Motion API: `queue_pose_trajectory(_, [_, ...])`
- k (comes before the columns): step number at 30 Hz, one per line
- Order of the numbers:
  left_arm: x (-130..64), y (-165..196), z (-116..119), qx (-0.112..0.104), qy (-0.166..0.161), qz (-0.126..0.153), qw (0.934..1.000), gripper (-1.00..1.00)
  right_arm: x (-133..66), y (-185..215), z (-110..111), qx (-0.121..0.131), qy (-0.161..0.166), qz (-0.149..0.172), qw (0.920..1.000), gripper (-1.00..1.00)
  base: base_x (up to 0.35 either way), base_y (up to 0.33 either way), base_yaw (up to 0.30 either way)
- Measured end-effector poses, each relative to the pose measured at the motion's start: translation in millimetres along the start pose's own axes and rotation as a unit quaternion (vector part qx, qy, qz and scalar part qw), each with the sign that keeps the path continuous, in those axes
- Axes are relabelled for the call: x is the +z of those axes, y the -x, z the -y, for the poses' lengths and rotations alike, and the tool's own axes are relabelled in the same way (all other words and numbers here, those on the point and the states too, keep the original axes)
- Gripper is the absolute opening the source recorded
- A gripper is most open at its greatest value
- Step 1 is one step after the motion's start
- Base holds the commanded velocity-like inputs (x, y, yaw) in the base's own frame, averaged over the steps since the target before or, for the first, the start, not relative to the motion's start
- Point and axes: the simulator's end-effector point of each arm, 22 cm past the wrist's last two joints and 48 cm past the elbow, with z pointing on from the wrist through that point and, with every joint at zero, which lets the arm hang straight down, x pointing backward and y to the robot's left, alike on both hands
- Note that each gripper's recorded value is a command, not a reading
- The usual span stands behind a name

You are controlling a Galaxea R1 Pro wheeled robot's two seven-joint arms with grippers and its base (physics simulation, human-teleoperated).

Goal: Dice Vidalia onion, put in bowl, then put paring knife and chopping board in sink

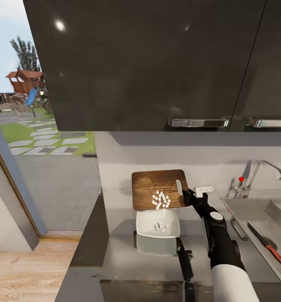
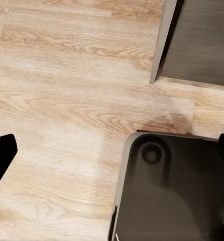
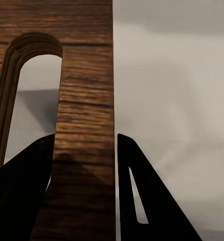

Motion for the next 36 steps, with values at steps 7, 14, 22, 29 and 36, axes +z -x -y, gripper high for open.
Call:
queue_pose_trajectory(7, [0.0, 0.0, 0.3, 0.0, 0.0, 0.0, 1.0, 1.0, -0.2, -0.4, 0.0, 0.0, 0.0, 0.0, 1.0, -1.0, 0.0, 0.0, 0.0])
queue_pose_trajectory(14, [-0.1, -0.3, 0.4, 0.0, 0.0, -0.001, 1.0, 1.0, -0.1, -0.1, 0.0, 0.0, 0.0, 0.0, 1.0, -1.0, 0.0, 0.0, 0.0])
queue_pose_trajectory(22, [-0.1, -0.4, 0.9, 0.0, -0.001, -0.001, 1.0, 1.0, -0.1, 0.0, 0.0, 0.0, 0.0, 0.0, 1.0, -1.0, 0.0, 0.0, 0.0])
queue_pose_trajectory(29, [-0.1, -0.4, 1.0, 0.0, -0.001, -0.001, 1.0, 1.0, 0.0, 0.1, 0.0, 0.0, 0.0, 0.001, 1.0, -1.0, 0.0, 0.0, 0.0])
queue_pose_trajectory(36, [0.1, -0.2, 1.2, 0.0, -0.001, -0.001, 1.0, 1.0, -0.1, 3.0, 0.4, 0.0, -0.002, 0.001, 1.0, -1.0, -0.149, 0.0, 0.0])
